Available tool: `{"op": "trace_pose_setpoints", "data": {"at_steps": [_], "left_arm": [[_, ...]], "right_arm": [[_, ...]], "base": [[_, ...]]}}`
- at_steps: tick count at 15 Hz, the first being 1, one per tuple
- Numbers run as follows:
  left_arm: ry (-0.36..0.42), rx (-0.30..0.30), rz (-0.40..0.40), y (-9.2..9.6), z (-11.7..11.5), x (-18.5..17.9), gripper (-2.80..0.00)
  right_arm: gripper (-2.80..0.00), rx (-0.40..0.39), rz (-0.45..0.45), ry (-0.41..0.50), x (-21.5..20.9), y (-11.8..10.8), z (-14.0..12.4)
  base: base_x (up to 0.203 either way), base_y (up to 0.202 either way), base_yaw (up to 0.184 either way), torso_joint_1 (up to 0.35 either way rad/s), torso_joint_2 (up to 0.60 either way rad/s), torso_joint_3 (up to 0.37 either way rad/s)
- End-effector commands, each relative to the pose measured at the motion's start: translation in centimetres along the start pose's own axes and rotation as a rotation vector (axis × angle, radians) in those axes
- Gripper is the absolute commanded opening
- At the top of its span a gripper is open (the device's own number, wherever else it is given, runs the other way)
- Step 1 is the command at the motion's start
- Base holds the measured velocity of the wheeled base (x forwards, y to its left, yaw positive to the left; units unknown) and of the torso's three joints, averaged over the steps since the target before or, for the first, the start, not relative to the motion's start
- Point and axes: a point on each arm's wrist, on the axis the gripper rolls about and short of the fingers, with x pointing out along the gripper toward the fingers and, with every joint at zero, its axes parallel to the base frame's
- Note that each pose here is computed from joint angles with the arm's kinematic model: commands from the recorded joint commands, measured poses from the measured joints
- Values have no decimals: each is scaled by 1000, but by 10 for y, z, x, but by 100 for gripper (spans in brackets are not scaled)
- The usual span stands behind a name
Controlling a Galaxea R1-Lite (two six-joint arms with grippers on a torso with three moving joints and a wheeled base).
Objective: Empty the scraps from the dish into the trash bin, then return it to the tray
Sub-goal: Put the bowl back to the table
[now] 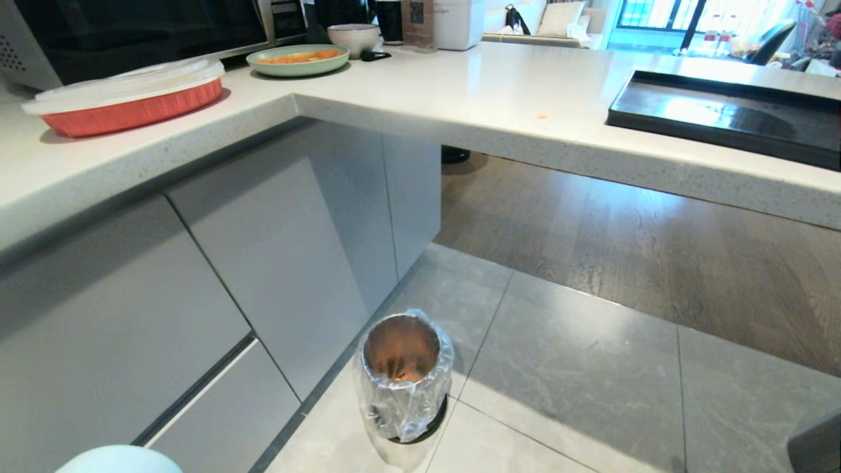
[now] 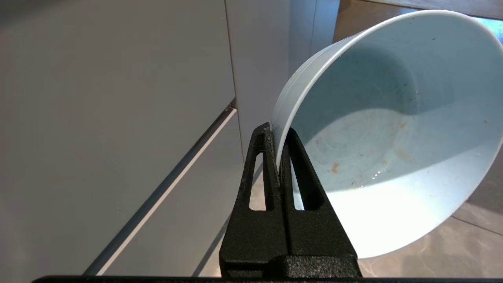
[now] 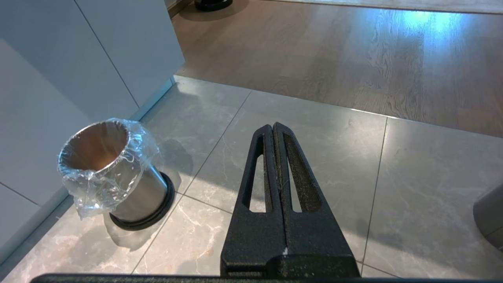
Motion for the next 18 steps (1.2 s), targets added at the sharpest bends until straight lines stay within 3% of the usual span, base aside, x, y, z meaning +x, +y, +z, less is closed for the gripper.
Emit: {"op": "trace_pose_setpoints", "data": {"at_steps": [1, 18], "left_arm": [[-1, -3, 0, 0, 0, 0, -280], [-1, -5, 0, 0, 0, 0, -280]], "right_arm": [[-280, 1, 0, -1, 0, 0, 0], [-280, 1, 0, -3, 0, 0, 0]], "base": [[0, 0, 0, 2, -1, 30], [0, 0, 0, 0, 0, 0]]}}
